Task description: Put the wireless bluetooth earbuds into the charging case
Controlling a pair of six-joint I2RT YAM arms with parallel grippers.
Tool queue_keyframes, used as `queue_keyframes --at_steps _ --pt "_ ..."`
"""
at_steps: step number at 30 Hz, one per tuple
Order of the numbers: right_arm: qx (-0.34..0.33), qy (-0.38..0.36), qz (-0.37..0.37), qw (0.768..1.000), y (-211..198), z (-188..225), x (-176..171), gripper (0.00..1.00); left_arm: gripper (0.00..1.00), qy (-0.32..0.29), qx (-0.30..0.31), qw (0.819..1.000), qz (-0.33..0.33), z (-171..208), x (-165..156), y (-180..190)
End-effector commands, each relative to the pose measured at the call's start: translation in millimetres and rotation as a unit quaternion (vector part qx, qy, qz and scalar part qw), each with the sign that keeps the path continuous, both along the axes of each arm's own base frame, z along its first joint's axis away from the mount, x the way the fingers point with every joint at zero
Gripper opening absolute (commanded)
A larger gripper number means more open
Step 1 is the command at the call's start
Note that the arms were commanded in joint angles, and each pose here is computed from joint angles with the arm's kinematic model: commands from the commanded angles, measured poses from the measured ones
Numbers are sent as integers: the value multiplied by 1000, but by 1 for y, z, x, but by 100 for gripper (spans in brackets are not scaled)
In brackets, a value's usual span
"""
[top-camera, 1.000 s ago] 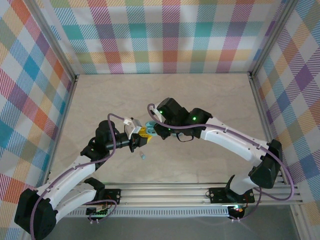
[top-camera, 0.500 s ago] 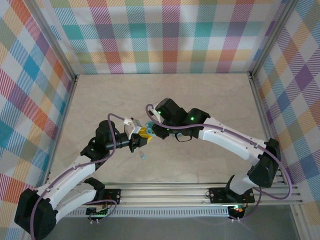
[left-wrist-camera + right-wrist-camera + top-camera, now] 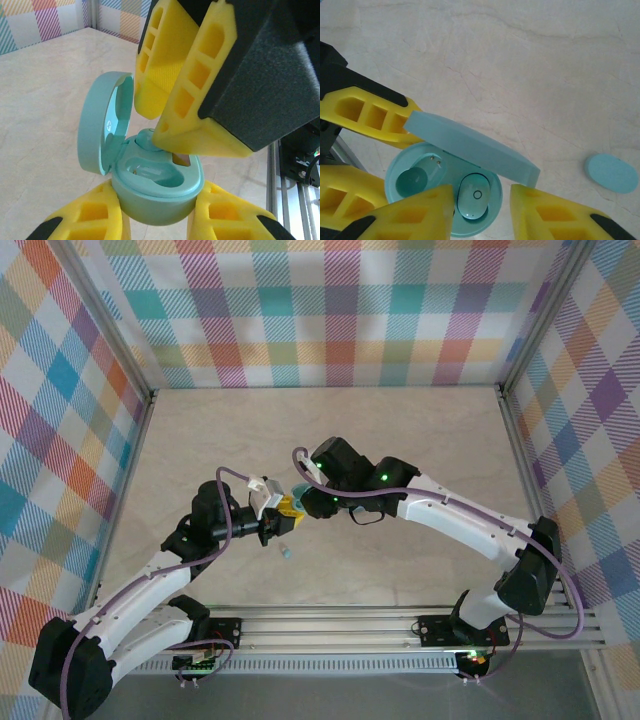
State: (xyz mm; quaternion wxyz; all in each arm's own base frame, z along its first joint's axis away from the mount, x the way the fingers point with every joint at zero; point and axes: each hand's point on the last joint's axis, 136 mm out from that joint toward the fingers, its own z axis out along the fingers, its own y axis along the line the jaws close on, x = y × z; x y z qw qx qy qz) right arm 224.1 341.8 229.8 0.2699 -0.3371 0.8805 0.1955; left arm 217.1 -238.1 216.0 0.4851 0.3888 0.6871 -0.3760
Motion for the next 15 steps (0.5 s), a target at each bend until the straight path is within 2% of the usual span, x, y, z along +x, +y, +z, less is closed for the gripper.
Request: queue_keyframes --at_steps 1,11,15 --pt "29 9 6 1000 3 16 -11 37 5 -30 -23 999 -11 25 -3 -5" --pt "94 -28 -22 995 -14 70 -10 42 5 -25 -31 999 4 27 0 -3" --pt "121 -11 -60 991 -30 70 -4 45 5 -13 -16 999 38 24 9 4"
